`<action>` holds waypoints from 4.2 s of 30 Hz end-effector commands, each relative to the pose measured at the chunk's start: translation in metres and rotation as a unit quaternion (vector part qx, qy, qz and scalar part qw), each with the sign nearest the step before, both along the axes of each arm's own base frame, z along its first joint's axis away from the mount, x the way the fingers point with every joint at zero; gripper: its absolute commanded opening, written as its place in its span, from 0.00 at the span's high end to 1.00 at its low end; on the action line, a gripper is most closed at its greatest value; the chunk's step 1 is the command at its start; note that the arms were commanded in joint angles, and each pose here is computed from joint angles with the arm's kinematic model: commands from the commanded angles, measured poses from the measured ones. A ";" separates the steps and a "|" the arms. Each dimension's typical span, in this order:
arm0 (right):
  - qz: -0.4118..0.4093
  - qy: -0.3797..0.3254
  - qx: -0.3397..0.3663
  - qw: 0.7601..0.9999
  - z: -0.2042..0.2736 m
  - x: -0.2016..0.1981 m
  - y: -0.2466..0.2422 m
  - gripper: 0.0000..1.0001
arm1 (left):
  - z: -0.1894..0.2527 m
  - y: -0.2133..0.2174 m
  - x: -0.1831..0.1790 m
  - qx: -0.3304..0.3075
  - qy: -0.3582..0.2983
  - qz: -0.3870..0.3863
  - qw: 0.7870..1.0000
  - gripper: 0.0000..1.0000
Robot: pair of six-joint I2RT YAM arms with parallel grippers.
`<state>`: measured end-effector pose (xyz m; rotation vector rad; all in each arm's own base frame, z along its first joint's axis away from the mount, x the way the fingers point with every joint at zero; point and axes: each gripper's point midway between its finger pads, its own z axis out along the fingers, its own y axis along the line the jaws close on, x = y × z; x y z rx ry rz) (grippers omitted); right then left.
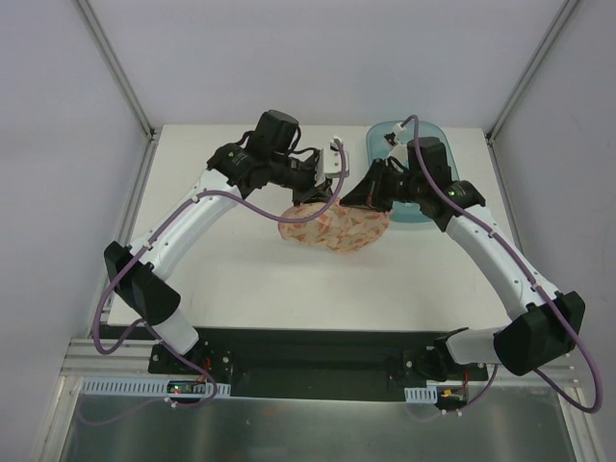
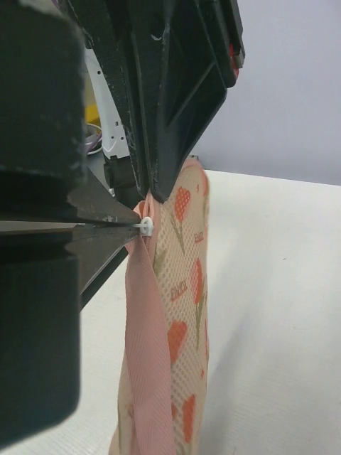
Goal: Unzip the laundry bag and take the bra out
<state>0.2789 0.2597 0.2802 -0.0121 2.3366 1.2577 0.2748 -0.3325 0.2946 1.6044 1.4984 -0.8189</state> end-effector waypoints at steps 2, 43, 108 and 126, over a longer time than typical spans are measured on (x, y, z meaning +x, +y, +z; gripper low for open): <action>0.012 -0.035 0.016 0.999 0.023 0.003 0.005 0.99 | -0.002 0.002 -0.005 0.008 -0.002 -0.003 1.000 1.00; -0.048 -0.038 0.028 0.998 0.032 0.034 -0.031 0.99 | -0.048 0.027 0.000 0.093 -0.022 0.070 0.993 1.00; -0.091 -0.045 -0.040 0.994 -0.006 0.013 -0.069 0.99 | 0.009 -0.019 0.021 -0.072 0.054 0.104 0.991 0.01; -0.100 -0.029 -0.041 0.994 -0.012 0.020 -0.067 0.99 | -0.002 -0.065 0.009 -0.191 0.127 0.313 0.922 0.01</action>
